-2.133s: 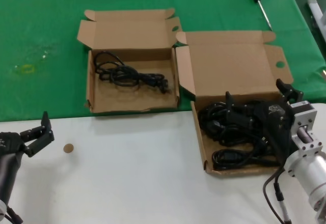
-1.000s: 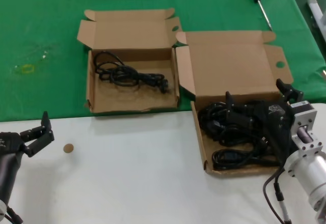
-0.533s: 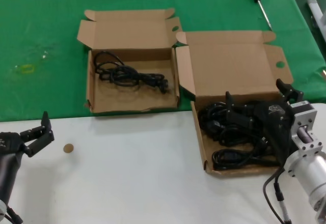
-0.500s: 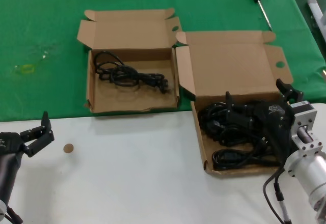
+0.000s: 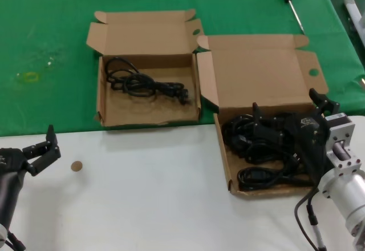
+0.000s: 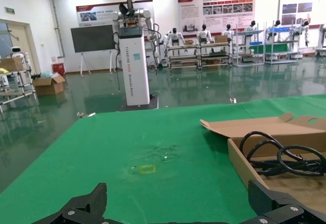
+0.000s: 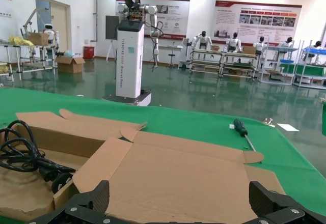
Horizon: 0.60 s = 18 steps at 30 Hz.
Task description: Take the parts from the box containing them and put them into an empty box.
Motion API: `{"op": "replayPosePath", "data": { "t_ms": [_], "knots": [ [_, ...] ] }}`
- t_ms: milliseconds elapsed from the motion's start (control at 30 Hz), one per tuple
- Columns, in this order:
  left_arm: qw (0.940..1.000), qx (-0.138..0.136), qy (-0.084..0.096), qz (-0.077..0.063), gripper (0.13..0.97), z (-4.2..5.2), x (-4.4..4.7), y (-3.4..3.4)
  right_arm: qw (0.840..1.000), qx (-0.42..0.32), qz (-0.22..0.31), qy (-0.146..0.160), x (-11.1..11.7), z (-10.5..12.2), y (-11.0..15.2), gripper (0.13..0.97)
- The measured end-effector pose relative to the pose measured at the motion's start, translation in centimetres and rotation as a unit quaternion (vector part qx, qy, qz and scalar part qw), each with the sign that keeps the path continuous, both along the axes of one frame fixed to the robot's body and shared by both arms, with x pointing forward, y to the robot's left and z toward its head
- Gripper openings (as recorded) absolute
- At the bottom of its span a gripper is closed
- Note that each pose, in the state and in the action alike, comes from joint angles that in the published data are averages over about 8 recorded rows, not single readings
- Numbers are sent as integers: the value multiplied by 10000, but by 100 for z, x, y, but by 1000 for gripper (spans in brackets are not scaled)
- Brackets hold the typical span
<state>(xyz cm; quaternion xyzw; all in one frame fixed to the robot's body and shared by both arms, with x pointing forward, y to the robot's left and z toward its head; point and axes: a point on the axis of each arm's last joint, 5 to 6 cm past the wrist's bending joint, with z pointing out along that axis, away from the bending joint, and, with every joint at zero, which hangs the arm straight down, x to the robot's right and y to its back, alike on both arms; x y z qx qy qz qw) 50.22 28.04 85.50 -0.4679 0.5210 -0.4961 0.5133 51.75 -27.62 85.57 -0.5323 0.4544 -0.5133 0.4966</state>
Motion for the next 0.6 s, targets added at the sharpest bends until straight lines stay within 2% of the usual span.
{"op": "replayPosePath", "data": {
  "t_ms": [600],
  "knots": [
    [10000,0,0,0,966,0,0,0,10000,0,0,0,0,0,0,966]
  ]
}}
